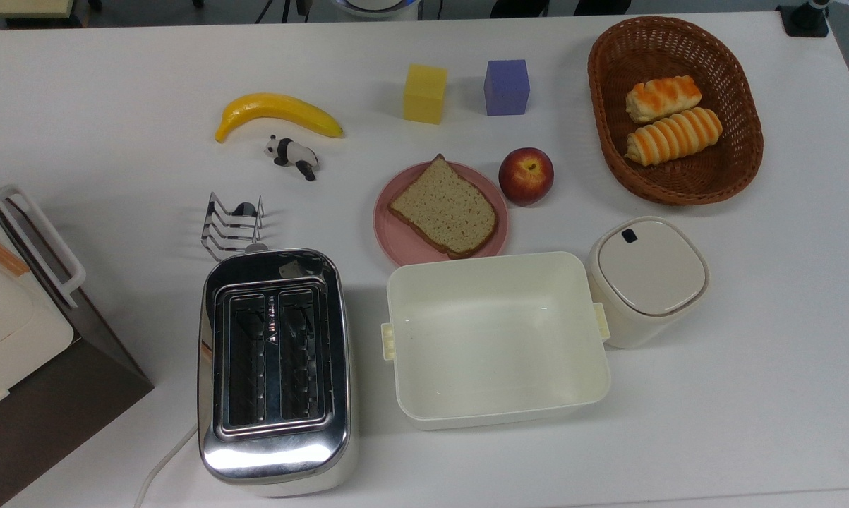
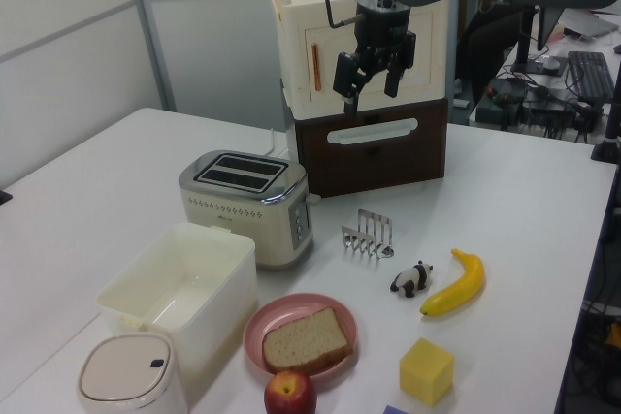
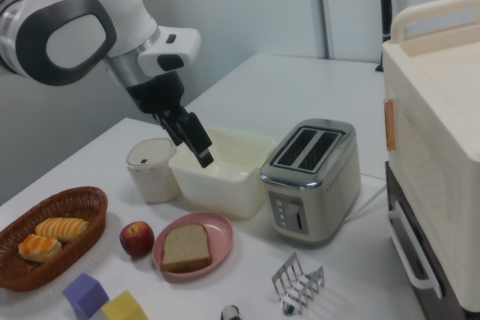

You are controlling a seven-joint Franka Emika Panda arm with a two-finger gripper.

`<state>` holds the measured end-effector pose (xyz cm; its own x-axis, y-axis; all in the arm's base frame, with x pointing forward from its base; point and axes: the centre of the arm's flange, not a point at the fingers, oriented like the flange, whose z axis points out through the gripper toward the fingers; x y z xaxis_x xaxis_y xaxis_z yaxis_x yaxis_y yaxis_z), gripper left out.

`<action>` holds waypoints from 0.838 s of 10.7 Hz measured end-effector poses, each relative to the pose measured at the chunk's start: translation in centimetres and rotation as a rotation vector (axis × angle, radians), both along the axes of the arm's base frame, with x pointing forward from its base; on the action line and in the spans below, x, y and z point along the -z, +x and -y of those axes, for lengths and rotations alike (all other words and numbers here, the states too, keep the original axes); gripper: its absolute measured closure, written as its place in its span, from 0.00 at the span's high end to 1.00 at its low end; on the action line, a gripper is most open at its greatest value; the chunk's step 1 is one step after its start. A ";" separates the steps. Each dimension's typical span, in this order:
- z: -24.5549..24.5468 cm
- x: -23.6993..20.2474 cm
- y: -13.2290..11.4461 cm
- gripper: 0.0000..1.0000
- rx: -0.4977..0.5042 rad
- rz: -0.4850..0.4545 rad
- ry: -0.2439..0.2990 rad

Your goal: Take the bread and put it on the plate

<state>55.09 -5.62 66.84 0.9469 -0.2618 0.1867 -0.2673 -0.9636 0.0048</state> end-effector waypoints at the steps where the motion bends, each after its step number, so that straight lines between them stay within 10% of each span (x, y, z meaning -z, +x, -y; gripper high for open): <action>1: 0.0 0.2 0.0 1.00 0.000 -0.010 0.001; 9: -3.7 0.4 -0.3 1.00 -0.123 -0.058 -0.001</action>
